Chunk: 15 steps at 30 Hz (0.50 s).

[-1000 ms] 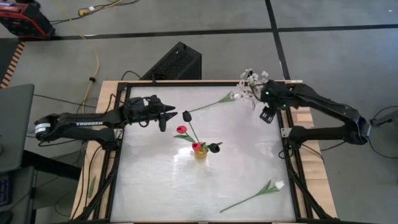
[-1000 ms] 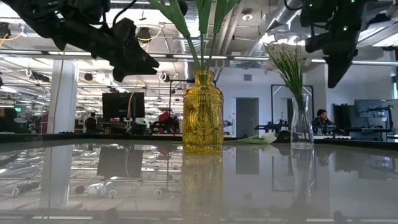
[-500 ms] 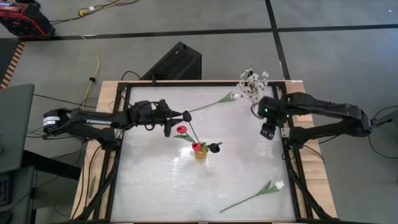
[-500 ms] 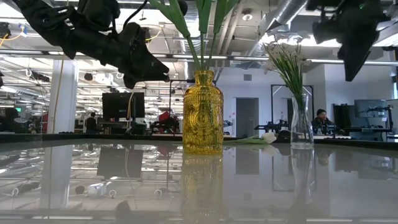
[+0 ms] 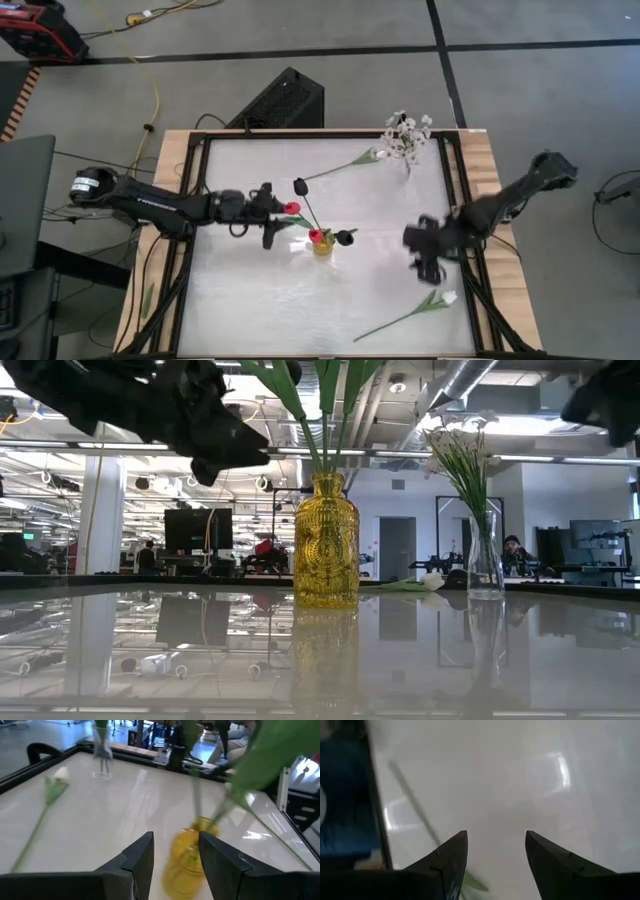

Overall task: Sort flowers into vase by color
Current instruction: Put the bottom white tulip into the transparent vase

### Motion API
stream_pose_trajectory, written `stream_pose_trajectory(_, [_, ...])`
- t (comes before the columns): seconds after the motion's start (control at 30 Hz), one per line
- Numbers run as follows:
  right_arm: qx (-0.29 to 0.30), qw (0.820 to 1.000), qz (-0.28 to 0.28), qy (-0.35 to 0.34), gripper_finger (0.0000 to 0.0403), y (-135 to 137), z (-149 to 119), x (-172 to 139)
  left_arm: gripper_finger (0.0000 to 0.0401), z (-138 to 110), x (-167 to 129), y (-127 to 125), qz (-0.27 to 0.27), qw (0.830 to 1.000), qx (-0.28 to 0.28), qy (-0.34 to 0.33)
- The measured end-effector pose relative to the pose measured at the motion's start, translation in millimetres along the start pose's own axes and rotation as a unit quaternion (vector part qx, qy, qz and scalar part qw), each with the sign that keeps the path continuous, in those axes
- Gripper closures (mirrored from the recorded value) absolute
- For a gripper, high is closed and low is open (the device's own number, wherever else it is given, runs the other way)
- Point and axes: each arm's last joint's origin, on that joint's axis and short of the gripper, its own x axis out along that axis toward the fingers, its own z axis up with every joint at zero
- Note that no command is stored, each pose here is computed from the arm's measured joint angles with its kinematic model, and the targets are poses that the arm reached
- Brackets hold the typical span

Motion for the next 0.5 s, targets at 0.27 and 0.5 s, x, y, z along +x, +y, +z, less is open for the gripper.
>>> stream_pose_trajectory(0.27, [-0.13,0.989,0.016,0.068,0.0206,71.5,-35.9,63.9,0.026,-13.1,-15.2,-52.8,-0.008,1.0,0.001,-0.007])
stream_pose_trajectory(0.5, [-0.191,0.978,-0.014,0.087,0.0241,111.2,-52.9,97.5,0.026,-33.0,-10.7,-88.5,-0.023,0.998,-0.017,-0.049])
